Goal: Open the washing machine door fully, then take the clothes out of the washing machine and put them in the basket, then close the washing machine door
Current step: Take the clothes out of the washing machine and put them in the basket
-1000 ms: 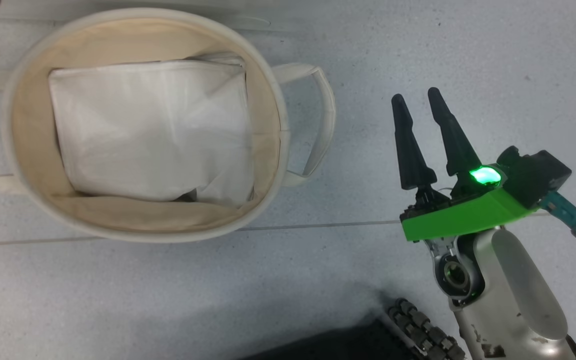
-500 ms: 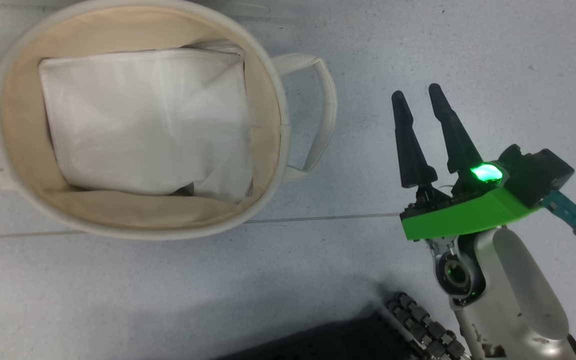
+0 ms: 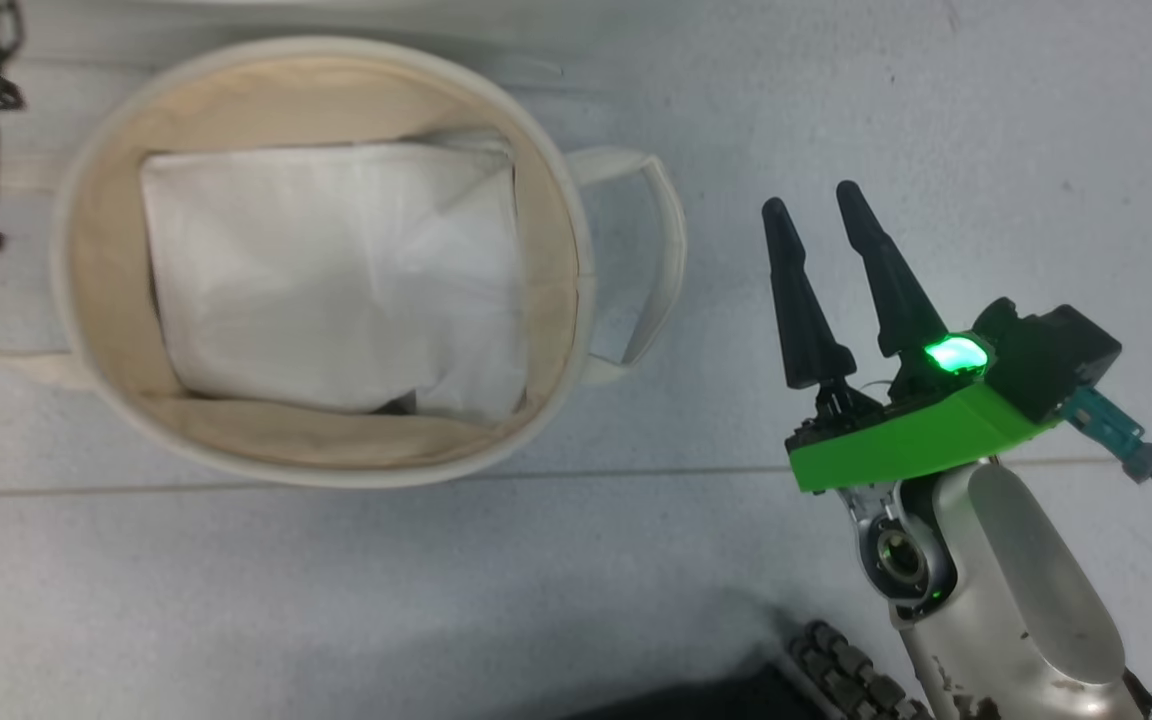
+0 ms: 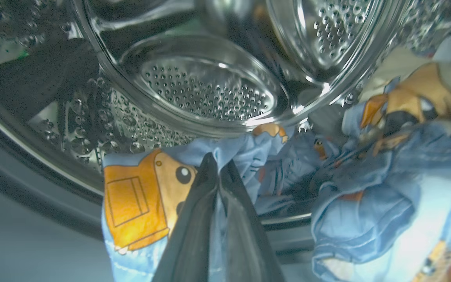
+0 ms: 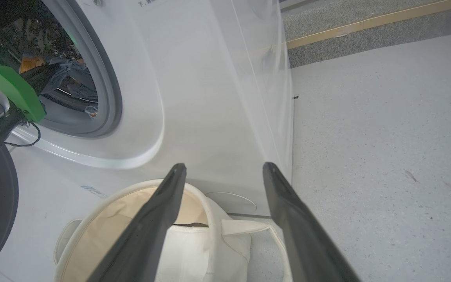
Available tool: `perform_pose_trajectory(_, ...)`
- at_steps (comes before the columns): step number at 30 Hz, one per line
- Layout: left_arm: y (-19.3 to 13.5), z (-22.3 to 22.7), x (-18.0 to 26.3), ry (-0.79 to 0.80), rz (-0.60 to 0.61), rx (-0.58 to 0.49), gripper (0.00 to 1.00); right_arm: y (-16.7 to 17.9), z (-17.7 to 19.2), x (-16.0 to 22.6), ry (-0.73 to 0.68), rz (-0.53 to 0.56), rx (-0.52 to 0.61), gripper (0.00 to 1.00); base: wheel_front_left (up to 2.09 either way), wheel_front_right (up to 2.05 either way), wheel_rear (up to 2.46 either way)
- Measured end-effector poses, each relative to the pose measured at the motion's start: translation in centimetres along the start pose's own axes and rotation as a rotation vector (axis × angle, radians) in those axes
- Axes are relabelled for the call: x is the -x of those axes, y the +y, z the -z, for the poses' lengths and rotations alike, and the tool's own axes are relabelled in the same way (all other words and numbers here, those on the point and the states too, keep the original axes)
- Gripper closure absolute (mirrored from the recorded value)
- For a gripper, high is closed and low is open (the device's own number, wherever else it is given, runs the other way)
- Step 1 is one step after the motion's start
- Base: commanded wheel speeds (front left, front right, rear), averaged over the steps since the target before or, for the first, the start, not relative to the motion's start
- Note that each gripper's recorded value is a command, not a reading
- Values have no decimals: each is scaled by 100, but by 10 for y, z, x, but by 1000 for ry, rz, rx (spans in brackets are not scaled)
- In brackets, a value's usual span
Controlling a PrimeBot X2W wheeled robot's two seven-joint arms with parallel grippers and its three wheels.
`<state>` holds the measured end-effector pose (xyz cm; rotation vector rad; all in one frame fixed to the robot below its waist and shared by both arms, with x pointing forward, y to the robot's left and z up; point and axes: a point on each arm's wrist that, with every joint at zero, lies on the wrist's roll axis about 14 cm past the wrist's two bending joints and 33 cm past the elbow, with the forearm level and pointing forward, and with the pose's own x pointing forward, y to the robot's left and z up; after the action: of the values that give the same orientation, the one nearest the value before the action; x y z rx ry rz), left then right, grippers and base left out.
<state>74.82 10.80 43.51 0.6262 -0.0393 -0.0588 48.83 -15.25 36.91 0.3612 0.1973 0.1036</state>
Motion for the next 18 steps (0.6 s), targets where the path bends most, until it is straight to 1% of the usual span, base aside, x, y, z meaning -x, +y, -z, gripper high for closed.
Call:
perform_pose_trajectory(5, 12, -42, 18, -108, -32, 92, 100, 11, -19, 6, -36, -22, 13, 0, 0, 0, 0)
perform_pose_trajectory(8, 22, -66, 32, -161, -44, 130, 100, 17, -26, 14, -45, -28, 17, 0, 0, 0, 0)
perform_pose_trajectory(15, 51, -144, 86, -389, -86, 222, 100, 33, -48, 31, -89, -56, 24, 0, 0, 0, 0)
perform_pose_trajectory(18, 67, -170, 114, -478, -111, 258, 100, 40, -58, 37, -112, -69, 25, 0, 0, 0, 0)
